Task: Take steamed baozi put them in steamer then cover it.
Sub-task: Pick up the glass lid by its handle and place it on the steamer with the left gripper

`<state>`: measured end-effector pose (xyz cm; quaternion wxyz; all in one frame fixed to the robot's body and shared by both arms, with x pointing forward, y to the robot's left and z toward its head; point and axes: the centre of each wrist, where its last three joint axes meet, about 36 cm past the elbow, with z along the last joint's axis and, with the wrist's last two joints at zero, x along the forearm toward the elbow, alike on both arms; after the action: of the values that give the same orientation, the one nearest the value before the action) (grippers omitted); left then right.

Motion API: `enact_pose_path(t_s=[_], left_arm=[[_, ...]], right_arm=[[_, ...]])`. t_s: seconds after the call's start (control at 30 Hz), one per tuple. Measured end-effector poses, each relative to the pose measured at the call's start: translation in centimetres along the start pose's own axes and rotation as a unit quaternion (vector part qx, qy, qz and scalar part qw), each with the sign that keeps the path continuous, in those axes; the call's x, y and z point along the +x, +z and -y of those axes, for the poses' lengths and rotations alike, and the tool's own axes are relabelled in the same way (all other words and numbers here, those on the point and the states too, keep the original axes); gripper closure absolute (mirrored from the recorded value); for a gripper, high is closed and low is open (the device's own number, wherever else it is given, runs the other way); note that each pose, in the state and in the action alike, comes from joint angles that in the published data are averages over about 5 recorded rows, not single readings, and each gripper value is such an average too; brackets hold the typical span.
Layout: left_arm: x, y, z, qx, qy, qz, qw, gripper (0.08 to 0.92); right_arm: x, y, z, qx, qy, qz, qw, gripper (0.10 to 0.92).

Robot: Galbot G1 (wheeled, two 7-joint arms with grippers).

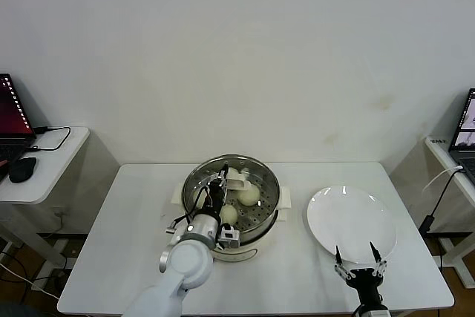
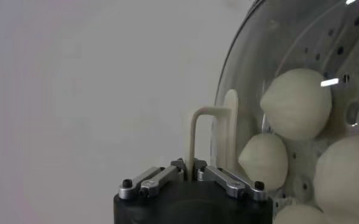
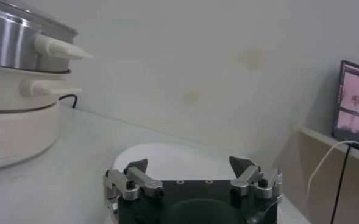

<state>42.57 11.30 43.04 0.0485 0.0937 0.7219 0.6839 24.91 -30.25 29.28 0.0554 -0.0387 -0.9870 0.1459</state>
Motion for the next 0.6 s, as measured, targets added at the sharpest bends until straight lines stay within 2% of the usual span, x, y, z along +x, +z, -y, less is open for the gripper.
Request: enact_pose_path(t_s=[0.6], left_arm=[[0.06, -0.36, 0.23, 0.004, 0.000, 0.004, 1.000, 0.847]], right_arm=[[0.03, 0.15, -0.16, 0.000, -0.003, -0.001, 1.000, 0.200]])
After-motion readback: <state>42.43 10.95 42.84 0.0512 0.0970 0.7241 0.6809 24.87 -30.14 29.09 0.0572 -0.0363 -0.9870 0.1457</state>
